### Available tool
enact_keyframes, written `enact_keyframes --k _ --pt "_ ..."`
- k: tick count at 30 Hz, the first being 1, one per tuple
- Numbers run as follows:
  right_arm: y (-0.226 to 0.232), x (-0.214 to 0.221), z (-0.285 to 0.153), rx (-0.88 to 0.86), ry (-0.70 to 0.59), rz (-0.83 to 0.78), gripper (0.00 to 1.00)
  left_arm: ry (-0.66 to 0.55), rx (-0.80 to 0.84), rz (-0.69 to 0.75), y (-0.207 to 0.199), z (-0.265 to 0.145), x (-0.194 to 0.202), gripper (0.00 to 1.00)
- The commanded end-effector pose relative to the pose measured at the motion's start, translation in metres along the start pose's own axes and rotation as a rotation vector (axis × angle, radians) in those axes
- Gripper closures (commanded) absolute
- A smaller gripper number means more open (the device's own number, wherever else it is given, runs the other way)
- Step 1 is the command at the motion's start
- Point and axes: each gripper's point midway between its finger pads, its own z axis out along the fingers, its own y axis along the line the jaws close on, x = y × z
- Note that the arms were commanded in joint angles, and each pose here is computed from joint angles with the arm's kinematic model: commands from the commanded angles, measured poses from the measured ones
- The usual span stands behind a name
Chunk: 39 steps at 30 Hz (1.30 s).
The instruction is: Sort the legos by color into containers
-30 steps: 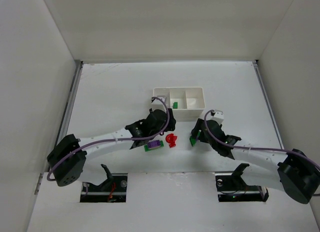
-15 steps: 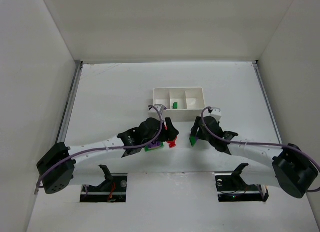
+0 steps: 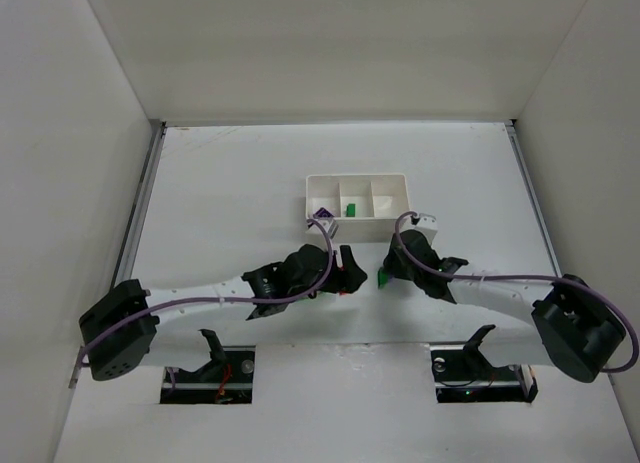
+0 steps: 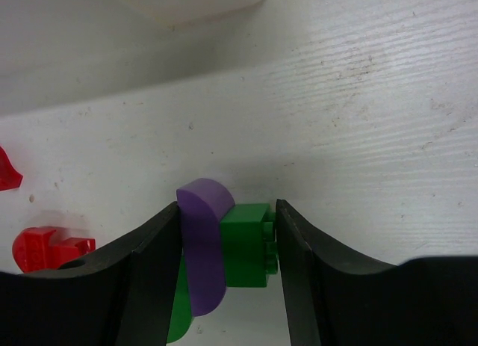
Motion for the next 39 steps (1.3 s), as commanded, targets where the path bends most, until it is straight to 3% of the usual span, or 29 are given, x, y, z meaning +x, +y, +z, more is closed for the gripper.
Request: enact_keyframes --k 1,15,39 --pt "0.021 -0.019 -0.006 -0.055 -0.045 0.029 0.51 -0.013 0.035 -0.023 -0.009 0.005 0.002 0.35" --pt "0.069 -0.058 -0.057 -0.3 -0.102 0.072 0.51 -0.07 0.072 -0.045 -0.021 0.015 -0.013 0.29" --pt "0.111 -0.059 -0.102 -0.53 -0.122 0.104 0.5 -0.182 0.007 -0.019 -0.018 0.017 -0.032 0.29"
